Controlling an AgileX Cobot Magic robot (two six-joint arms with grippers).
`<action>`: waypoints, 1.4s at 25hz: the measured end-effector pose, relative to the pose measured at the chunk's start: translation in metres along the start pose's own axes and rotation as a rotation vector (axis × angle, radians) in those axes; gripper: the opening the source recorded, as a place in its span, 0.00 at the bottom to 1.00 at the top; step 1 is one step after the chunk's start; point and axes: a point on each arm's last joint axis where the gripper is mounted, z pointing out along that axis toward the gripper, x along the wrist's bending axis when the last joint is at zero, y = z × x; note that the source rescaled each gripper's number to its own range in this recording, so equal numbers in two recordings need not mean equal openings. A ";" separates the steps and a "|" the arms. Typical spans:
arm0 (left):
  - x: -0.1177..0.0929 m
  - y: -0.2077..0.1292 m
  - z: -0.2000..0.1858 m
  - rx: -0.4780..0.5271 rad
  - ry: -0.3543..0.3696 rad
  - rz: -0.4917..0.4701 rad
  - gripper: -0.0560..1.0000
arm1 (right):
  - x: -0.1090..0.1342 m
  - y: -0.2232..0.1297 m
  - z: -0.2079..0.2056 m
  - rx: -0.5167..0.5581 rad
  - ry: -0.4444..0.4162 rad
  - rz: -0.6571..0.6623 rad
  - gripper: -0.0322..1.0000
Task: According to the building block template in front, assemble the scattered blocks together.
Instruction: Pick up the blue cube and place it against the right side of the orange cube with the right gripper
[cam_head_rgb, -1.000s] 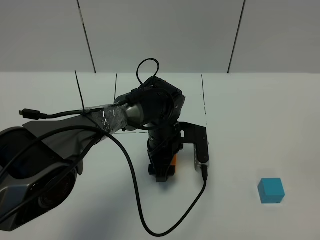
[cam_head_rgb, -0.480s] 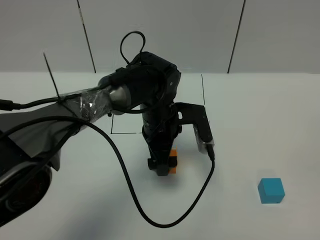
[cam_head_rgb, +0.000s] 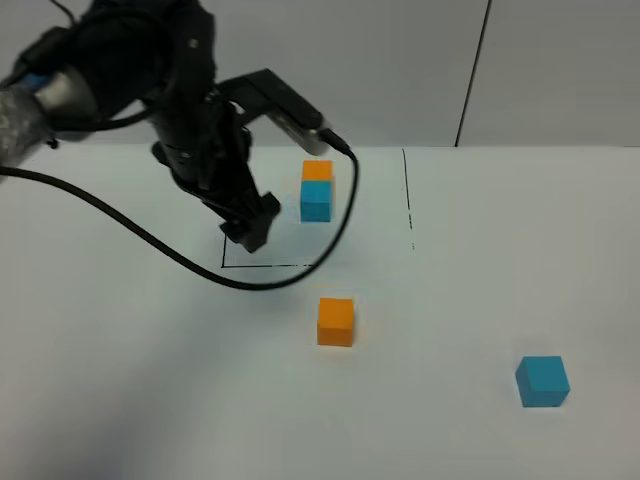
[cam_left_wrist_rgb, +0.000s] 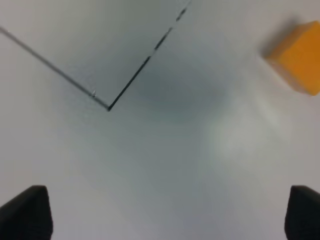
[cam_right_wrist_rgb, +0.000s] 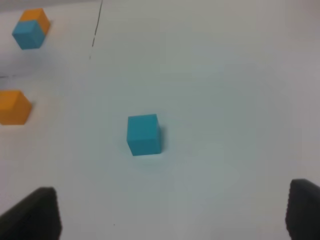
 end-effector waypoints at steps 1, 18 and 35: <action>0.012 -0.011 -0.005 -0.001 0.014 -0.043 0.95 | 0.000 0.000 0.000 0.000 0.000 0.000 0.80; 0.017 -0.213 -0.134 -0.277 0.331 -0.640 0.93 | 0.000 0.000 0.000 0.000 0.000 0.000 0.80; -0.123 -0.341 -0.185 -0.555 0.522 -0.848 0.91 | 0.000 0.000 0.000 0.000 0.000 0.000 0.80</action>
